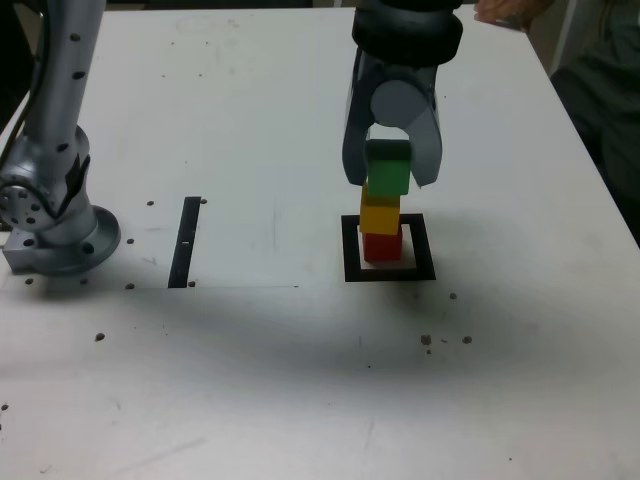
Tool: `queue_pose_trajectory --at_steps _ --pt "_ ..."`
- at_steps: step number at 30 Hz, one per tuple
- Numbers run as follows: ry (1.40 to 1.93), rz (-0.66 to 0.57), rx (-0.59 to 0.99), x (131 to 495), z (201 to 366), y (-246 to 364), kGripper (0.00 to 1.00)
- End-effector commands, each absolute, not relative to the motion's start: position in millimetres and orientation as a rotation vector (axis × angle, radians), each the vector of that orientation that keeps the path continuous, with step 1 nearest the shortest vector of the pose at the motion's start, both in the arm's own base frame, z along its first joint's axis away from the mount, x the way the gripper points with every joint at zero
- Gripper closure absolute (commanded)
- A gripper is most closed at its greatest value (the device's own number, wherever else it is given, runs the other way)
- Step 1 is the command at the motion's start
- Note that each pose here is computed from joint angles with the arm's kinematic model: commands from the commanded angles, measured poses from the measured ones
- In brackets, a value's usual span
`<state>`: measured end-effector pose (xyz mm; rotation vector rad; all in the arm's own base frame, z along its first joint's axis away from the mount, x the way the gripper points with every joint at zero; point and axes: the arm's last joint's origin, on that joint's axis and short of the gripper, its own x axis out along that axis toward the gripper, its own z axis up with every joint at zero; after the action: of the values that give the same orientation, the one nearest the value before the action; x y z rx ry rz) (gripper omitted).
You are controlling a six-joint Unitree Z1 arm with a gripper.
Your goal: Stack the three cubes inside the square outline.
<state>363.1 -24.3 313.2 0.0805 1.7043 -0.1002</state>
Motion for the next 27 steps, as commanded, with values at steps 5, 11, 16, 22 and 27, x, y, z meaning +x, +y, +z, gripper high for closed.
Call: queue_pose_trajectory --at_steps 5,11,16,22,27 --pt "1.711 -0.105 0.081 363 310.1 -25 0.00" --pt "1.717 -0.107 0.079 363 308.4 -23 0.00" --pt "1.715 -0.107 0.081 361 309.8 -23 0.00" --pt "1.694 -0.097 0.091 350 319.8 -22 0.00" --pt "1.675 -0.085 0.098 328 331.8 -19 0.00"
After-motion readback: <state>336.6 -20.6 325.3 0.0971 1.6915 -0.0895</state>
